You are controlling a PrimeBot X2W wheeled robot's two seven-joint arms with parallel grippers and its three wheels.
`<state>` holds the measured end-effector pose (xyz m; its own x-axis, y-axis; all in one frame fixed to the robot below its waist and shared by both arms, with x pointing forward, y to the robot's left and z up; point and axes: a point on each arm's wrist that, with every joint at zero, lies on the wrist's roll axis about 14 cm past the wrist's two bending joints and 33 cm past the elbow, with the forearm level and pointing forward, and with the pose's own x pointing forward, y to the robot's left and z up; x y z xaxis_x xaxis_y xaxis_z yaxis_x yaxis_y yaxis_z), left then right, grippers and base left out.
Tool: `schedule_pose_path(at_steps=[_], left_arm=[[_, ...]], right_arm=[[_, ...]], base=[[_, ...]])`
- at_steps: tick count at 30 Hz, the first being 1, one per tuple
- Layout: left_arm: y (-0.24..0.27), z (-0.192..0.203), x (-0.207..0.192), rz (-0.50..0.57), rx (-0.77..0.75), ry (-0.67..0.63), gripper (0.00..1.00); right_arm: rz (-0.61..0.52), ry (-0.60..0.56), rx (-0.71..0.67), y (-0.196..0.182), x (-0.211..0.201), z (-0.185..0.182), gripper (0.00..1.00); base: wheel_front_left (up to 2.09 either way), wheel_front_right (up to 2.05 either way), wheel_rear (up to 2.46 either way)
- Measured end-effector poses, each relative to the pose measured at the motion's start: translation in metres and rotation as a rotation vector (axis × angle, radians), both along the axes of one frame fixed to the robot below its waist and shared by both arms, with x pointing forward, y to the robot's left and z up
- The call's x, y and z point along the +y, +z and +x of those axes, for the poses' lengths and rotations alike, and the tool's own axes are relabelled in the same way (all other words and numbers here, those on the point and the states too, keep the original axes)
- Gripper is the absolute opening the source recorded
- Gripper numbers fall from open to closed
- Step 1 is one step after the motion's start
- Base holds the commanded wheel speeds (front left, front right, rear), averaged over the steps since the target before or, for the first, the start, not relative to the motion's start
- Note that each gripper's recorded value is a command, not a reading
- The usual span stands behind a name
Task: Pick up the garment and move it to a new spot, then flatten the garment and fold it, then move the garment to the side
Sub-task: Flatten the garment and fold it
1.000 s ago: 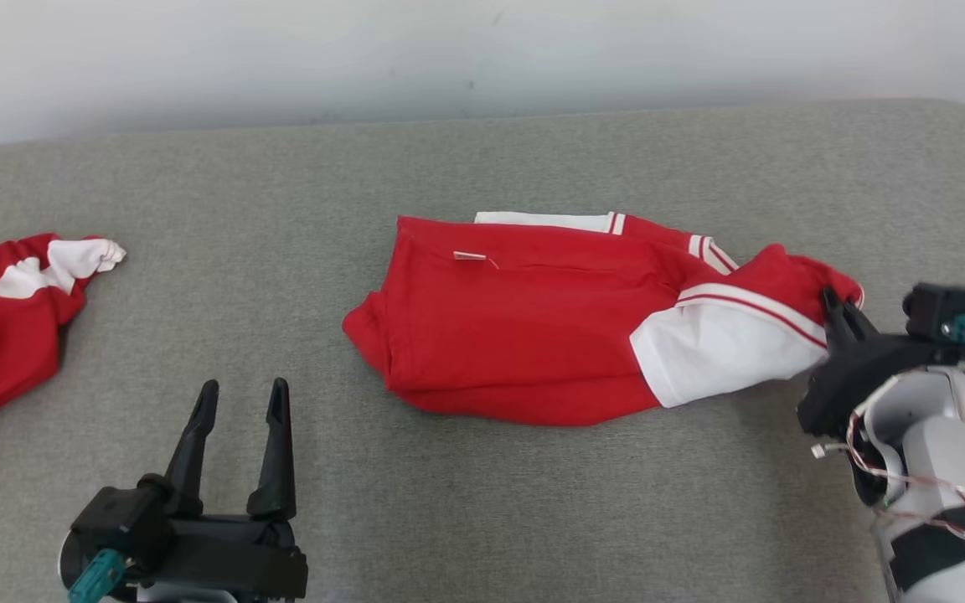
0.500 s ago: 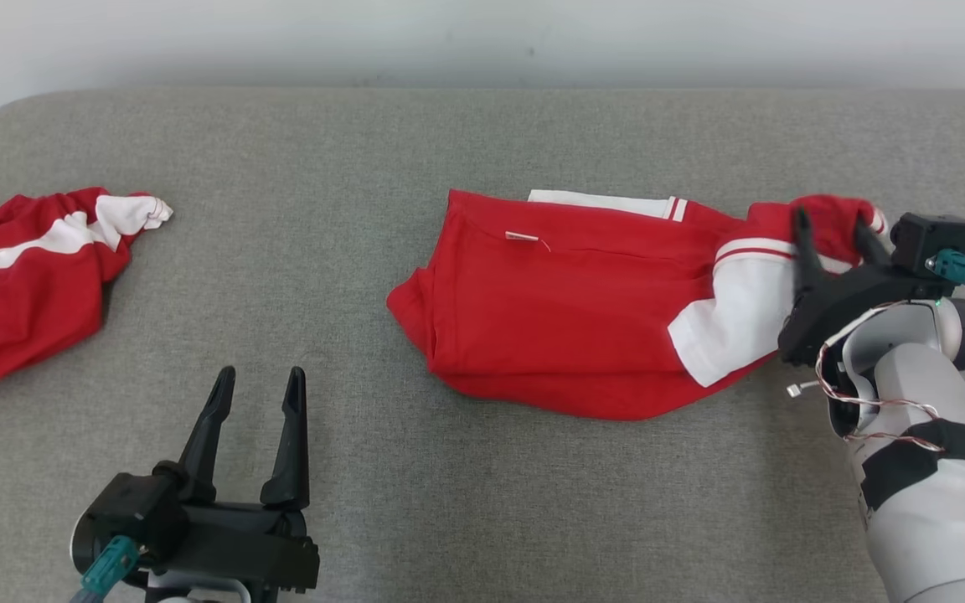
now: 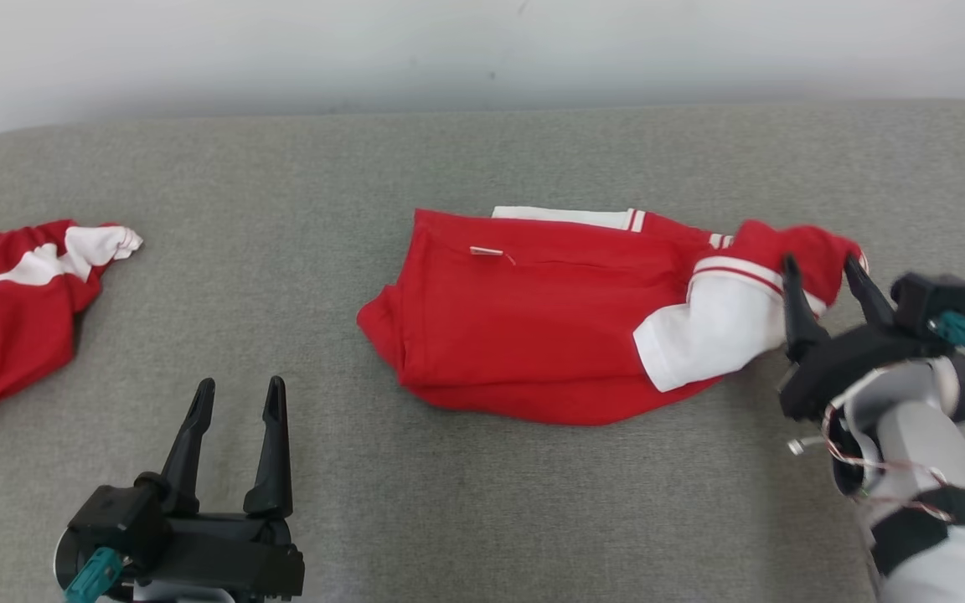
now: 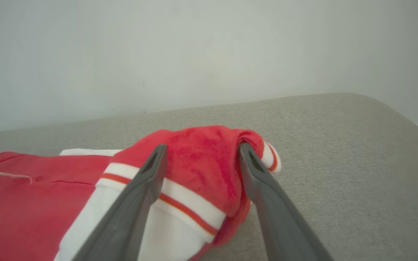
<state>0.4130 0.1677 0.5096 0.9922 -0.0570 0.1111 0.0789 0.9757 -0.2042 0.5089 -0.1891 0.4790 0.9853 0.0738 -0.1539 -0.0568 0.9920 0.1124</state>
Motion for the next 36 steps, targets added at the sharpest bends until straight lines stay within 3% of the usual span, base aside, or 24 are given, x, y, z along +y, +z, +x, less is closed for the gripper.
schedule_pose_path(at_steps=[10, 23, 36], left_arm=[[0.007, 0.001, -0.014, -0.005, -0.020, -0.037, 1.00], [0.009, -0.008, -0.018, -0.007, -0.021, -0.048, 1.00], [0.003, -0.035, -0.002, -0.001, 0.000, -0.006, 1.00]], right_arm=[[-0.129, -0.068, 0.071, -0.018, -0.043, -0.065, 1.00], [-0.133, -0.029, -0.227, 0.035, -0.008, -0.099, 1.00], [-0.071, 0.043, -0.245, 0.035, 0.024, -0.120, 1.00]], base=[[0.00, 0.00, 0.00], [0.00, 0.00, 0.00], [0.00, 0.00, 0.00]])
